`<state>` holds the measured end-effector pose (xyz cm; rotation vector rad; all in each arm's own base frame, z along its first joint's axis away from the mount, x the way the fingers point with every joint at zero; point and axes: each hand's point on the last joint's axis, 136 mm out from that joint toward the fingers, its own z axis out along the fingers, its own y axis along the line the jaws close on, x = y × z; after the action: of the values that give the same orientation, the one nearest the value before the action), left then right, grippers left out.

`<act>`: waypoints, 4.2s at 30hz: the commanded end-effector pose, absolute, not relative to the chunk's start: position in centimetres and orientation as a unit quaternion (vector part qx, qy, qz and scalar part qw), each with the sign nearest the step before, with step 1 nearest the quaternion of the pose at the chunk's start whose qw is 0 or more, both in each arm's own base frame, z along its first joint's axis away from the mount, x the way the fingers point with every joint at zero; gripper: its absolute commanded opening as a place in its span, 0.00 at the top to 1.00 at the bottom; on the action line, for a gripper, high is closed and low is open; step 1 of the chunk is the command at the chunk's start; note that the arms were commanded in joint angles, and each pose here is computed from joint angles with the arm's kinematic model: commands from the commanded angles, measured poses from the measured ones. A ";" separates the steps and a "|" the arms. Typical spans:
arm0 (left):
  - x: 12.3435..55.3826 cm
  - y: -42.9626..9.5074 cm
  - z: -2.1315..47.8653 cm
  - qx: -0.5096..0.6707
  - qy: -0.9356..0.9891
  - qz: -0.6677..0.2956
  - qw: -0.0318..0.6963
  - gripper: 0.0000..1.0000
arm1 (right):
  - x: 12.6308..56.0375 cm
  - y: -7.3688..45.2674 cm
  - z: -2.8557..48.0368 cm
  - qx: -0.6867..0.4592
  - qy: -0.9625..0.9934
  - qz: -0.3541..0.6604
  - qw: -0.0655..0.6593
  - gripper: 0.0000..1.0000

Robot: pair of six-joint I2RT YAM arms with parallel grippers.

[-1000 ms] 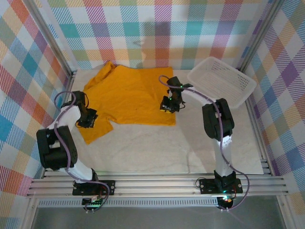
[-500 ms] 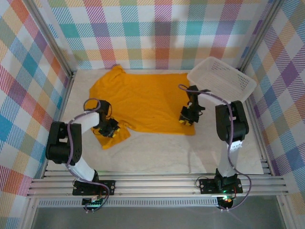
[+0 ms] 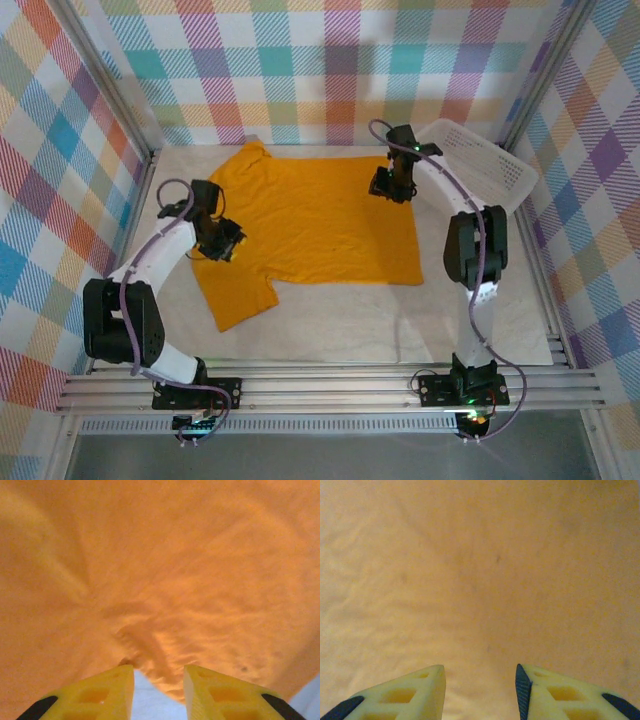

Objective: Fold and stack the t-shirts

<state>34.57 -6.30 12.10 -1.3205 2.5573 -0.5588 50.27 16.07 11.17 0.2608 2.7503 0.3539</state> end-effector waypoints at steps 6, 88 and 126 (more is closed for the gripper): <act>36.9 0.4 11.8 -0.492 0.853 -0.143 0.102 0.68 | 56.9 8.2 9.2 0.157 0.967 0.066 0.191 0.60; 27.8 -3.2 13.6 -0.482 0.867 -0.110 0.063 1.00 | 29.5 9.2 9.5 0.276 0.954 0.118 -0.015 1.00; 40.6 0.5 12.7 -0.429 0.897 -0.040 0.094 1.00 | 38.6 7.9 7.2 0.359 0.928 0.102 0.002 1.00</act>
<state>41.19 -0.28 12.32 -1.2938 2.6552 -0.1513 38.57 8.12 6.61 1.1061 2.9283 0.3041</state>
